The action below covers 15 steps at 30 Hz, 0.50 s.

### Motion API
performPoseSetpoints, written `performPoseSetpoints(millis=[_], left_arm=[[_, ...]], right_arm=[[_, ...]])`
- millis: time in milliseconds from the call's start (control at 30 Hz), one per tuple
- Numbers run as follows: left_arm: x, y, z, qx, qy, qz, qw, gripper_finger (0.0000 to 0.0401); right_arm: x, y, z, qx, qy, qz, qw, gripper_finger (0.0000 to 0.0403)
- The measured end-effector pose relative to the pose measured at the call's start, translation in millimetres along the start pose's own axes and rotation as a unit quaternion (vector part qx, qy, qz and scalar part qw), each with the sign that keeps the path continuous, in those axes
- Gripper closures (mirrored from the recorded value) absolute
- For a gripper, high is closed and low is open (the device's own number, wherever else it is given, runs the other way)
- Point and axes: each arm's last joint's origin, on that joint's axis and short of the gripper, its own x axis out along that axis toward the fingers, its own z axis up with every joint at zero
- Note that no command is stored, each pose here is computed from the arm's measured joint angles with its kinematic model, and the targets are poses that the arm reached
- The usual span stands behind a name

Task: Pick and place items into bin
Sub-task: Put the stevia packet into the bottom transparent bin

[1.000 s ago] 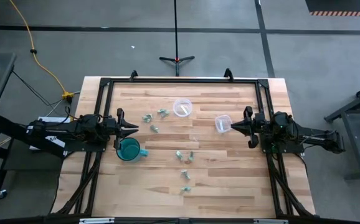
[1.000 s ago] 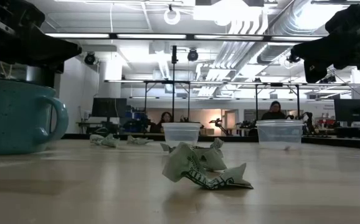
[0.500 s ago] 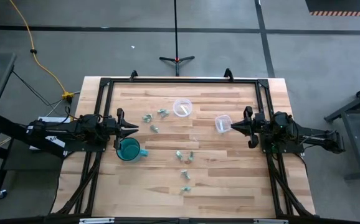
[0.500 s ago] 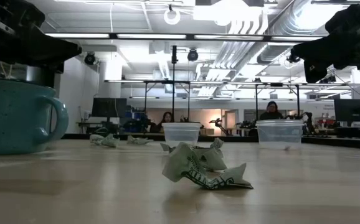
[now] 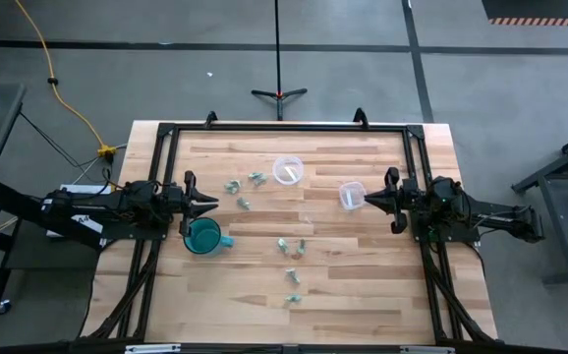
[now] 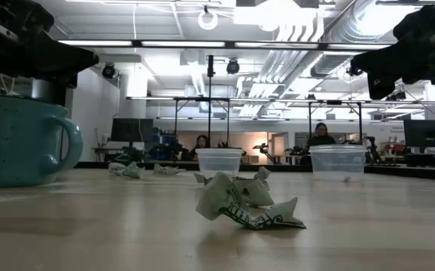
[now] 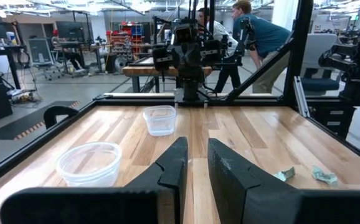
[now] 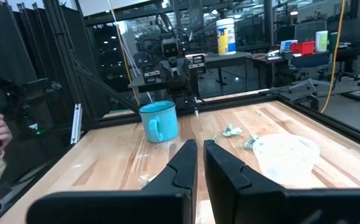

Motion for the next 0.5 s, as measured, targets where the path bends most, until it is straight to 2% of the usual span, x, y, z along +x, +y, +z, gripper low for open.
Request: performPoseSetpoints(millis=[167,367,500], left_arm=[[0.0,0.0,-0.4,-0.003,0.002,0.000,1.000,0.0302],[0.0,0.0,-0.7,-0.003,0.004,0.000,1.000,0.0302],[0.0,0.0,-0.8,-0.001,0.004,0.000,1.000,0.0302]], right_arm=[[0.0,0.0,0.0,-0.012,0.000,0.000,1.000,0.0379],[0.0,-0.6,0.3,0.076,-0.003,-0.011,0.997,0.0380],[-0.2,-3.2,-0.6,0.051,-0.006,-0.053,0.997,0.0381]])
